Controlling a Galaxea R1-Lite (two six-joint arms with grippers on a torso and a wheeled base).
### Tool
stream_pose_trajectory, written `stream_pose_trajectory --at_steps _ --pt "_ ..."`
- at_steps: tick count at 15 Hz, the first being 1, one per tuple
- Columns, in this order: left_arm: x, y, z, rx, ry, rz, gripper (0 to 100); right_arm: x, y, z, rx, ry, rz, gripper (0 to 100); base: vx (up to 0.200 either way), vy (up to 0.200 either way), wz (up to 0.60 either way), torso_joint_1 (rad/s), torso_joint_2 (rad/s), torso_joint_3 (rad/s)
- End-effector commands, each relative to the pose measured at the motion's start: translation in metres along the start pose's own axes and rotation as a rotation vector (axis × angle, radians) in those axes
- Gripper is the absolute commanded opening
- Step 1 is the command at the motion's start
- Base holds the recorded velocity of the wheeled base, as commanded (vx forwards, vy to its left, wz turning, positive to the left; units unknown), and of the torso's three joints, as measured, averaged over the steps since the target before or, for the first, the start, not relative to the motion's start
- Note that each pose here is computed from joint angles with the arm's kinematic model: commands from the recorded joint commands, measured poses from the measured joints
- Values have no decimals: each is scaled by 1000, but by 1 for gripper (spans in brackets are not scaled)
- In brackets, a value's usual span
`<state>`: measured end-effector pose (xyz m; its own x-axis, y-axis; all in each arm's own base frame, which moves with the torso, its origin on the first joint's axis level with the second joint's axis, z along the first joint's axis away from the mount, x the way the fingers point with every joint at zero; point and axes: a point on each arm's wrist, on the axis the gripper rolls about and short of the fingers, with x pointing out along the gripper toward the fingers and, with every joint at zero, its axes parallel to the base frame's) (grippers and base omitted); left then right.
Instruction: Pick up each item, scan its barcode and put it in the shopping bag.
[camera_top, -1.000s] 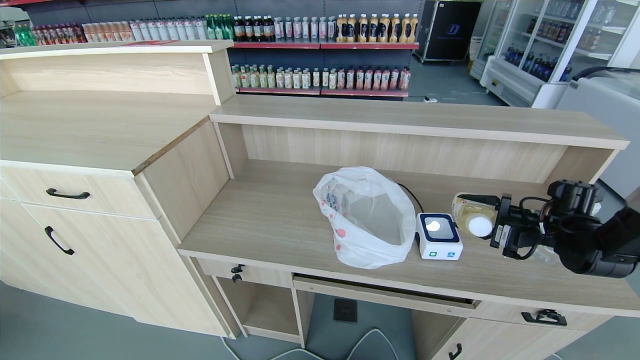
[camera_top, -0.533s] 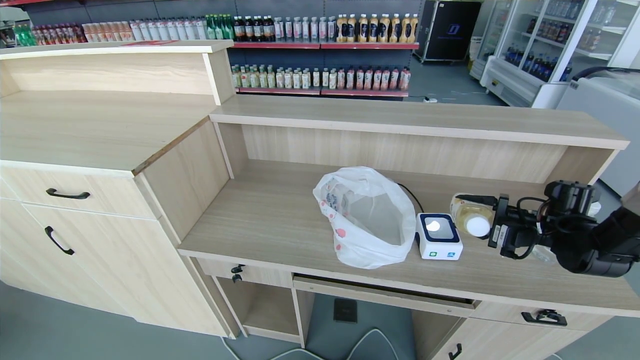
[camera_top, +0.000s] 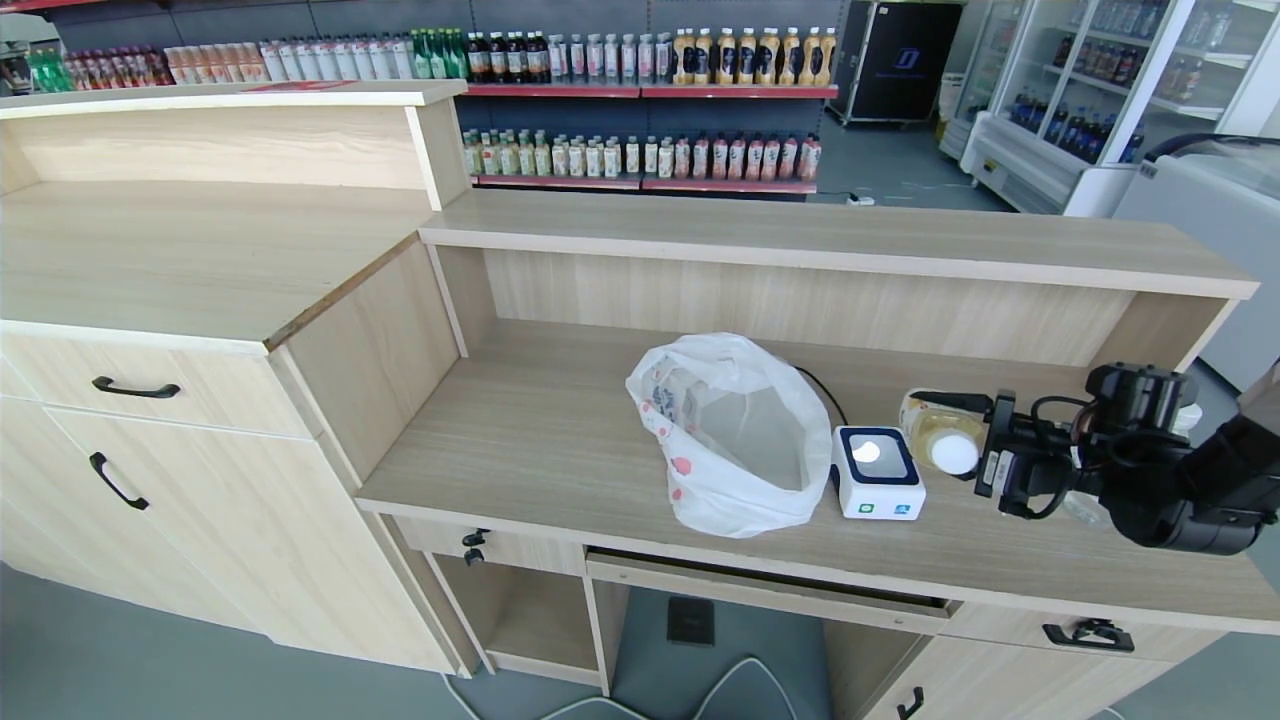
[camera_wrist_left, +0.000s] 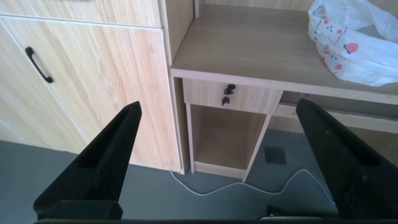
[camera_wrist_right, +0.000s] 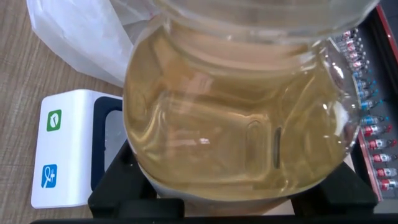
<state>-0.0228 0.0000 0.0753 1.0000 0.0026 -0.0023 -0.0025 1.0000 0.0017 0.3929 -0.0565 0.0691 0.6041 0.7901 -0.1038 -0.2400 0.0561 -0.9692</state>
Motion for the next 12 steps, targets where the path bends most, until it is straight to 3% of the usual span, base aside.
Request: stream_pose_trajectory --at_steps 1,7,10,12 --pt "0 0 0 0 1 -1 100 0 0 0 -1 1 -1 0 0 0 0 0 0 0" --pt "0 0 0 0 -1 1 100 -3 -5 0 -7 6 -6 0 0 0 0 0 0 0" --pt "0 0 0 0 1 -1 100 -32 -48 18 41 48 -18 0 0 0 0 0 0 0" --pt "0 0 0 0 -1 1 100 -67 -81 43 187 109 -25 0 0 0 0 0 0 0"
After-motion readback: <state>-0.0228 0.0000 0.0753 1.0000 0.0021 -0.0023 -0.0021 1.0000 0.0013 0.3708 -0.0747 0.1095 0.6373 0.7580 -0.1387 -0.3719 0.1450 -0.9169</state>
